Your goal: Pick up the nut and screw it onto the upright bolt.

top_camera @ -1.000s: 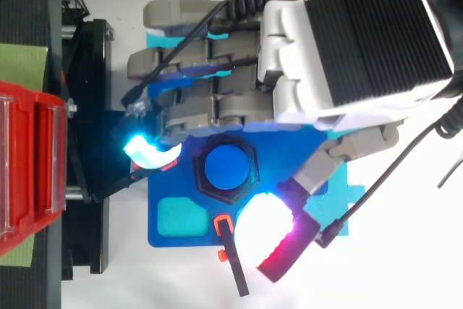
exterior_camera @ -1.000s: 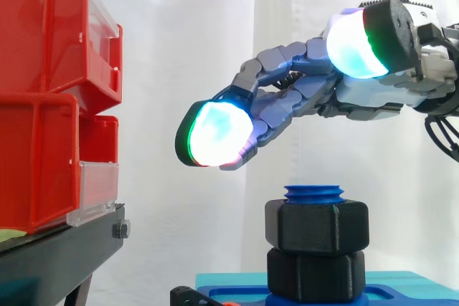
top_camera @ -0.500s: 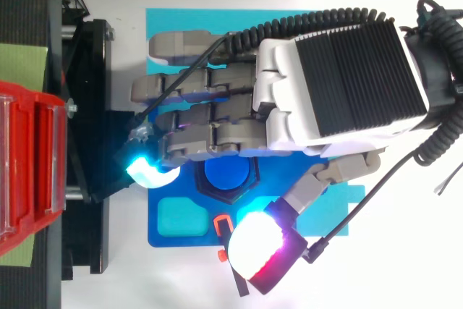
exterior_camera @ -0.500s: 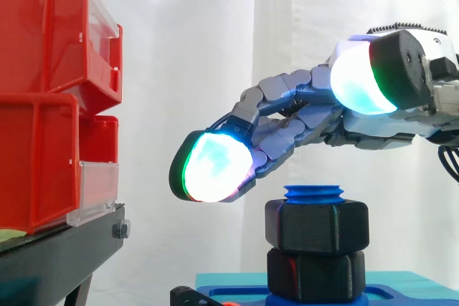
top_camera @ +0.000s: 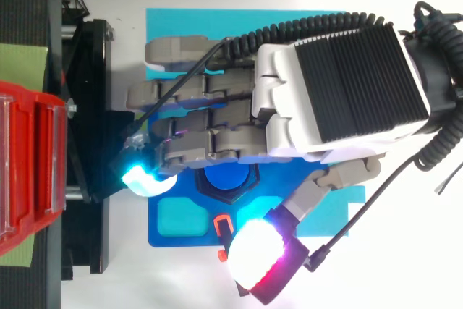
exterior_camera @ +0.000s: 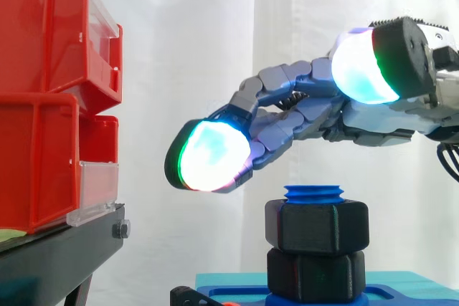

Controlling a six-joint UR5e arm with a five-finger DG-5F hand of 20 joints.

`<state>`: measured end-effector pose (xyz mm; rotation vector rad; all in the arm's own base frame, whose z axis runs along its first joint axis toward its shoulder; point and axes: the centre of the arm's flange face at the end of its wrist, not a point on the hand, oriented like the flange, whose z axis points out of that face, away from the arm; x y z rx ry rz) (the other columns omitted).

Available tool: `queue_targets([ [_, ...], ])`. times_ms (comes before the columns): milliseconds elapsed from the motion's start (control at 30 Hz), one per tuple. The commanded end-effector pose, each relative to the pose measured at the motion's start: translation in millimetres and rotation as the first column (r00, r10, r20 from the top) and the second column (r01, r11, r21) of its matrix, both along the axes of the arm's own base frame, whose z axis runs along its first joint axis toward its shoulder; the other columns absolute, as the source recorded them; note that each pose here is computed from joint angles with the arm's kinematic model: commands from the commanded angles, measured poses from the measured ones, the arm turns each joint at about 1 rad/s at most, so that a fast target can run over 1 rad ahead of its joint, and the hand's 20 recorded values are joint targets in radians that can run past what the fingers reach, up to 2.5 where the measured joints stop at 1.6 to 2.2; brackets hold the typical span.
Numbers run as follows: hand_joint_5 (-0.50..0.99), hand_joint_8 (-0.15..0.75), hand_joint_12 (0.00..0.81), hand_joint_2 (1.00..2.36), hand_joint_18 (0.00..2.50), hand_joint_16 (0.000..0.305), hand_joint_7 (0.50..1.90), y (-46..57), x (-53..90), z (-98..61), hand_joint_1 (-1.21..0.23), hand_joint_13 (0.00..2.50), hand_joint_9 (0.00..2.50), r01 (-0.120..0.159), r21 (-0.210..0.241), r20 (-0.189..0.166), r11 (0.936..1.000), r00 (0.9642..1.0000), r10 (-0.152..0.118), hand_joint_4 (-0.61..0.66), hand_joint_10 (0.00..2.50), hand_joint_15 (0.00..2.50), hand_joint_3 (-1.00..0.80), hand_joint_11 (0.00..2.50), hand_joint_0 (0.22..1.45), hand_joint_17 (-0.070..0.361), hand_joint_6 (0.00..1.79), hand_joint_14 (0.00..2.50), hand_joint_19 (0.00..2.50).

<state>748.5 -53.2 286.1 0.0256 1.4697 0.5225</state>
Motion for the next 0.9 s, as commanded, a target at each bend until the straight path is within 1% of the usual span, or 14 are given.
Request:
queue_targets([
  [0, -0.16, 0.249, 0.325, 1.0, 0.0, 0.041, 0.69, 1.3, 1.0, 1.0, -0.15, 0.21, 0.52, 0.0, 0.001, 0.01, 1.0, 1.0, 0.0, 0.19, 0.0, 0.0, -0.5, 0.0, 0.47, 0.093, 0.5, 0.0, 0.0],
  [167, -0.15, 0.25, 0.326, 1.0, 0.0, 0.041, 0.7, 5.5, 1.8, 1.5, -0.15, 0.22, 0.52, -0.001, 0.001, 0.015, 1.0, 0.9999, 0.001, 0.19, 0.0, 0.0, -0.5, 0.0, 0.47, 0.093, 0.5, 0.0, 0.0],
  [200, -0.15, 0.252, 0.326, 1.0, 0.0, 0.041, 0.71, 6.2, 2.0, 1.5, -0.15, 0.22, 0.53, 0.002, 0.0, 0.015, 1.0, 0.9999, -0.002, 0.19, 0.0, 0.0, -0.5, 0.0, 0.47, 0.093, 0.5, 0.0, 0.0],
  [233, -0.15, 0.253, 0.327, 1.0, 0.0, 0.041, 0.71, 6.6, 2.1, -0.1, -0.15, 0.23, 0.53, 0.008, -0.001, 0.009, 1.0, 0.9999, -0.008, 0.19, 0.0, 0.0, -0.5, 0.0, 0.47, 0.093, 0.5, 0.0, 0.0],
  [367, -0.15, 0.254, 0.329, 1.0, 0.0, 0.041, 0.73, 7.8, 0.8, -0.5, -0.15, 0.26, 0.53, 0.005, -0.001, -0.003, 1.0, 1.0, -0.005, 0.19, 0.0, 0.0, -0.5, 0.0, 0.47, 0.093, 0.5, 0.0, 0.0],
  [433, -0.15, 0.259, 0.33, 1.0, 0.0, 0.041, 0.73, 4.4, -0.7, -2.0, -0.15, 0.27, 0.54, 0.008, -0.003, -0.017, 1.0, 0.9998, -0.008, 0.2, 0.0, 0.0, -0.5, 0.0, 0.47, 0.092, 0.5, 0.0, 0.0],
  [533, -0.14, 0.262, 0.329, 1.0, 0.0, 0.04, 0.74, 2.1, -2.3, -3.6, -0.16, 0.3, 0.55, 0.01, -0.006, -0.032, 0.9999, 0.9994, -0.01, 0.2, 0.0, 0.0, -0.5, 0.0, 0.47, 0.089, 0.5, 0.0, 0.0],
  [567, -0.14, 0.263, 0.329, 1.0, 0.0, 0.04, 0.74, 2.4, -2.8, -4.1, -0.16, 0.3, 0.56, 0.007, -0.006, -0.036, 1.0, 0.9993, -0.007, 0.2, 0.0, 0.0, -0.5, 0.0, 0.47, 0.089, 0.5, 0.0, 0.0],
  [667, -0.14, 0.268, 0.326, 1.0, 0.0, 0.039, 0.76, 1.8, -3.4, -4.6, -0.17, 0.33, 0.58, 0.002, -0.007, -0.041, 1.0, 0.9992, -0.002, 0.22, 0.0, 0.0, -0.5, 0.0, 0.48, 0.087, 0.5, 0.0, 0.0],
  [867, -0.13, 0.268, 0.321, 1.0, 0.0, 0.037, 0.79, -1.4, -4.2, -5.1, -0.19, 0.36, 0.6, 0.004, -0.014, -0.044, 0.9999, 0.999, -0.005, 0.22, 0.0, 0.0, -0.5, 0.0, 0.49, 0.084, 0.5, 0.0, 0.0],
])
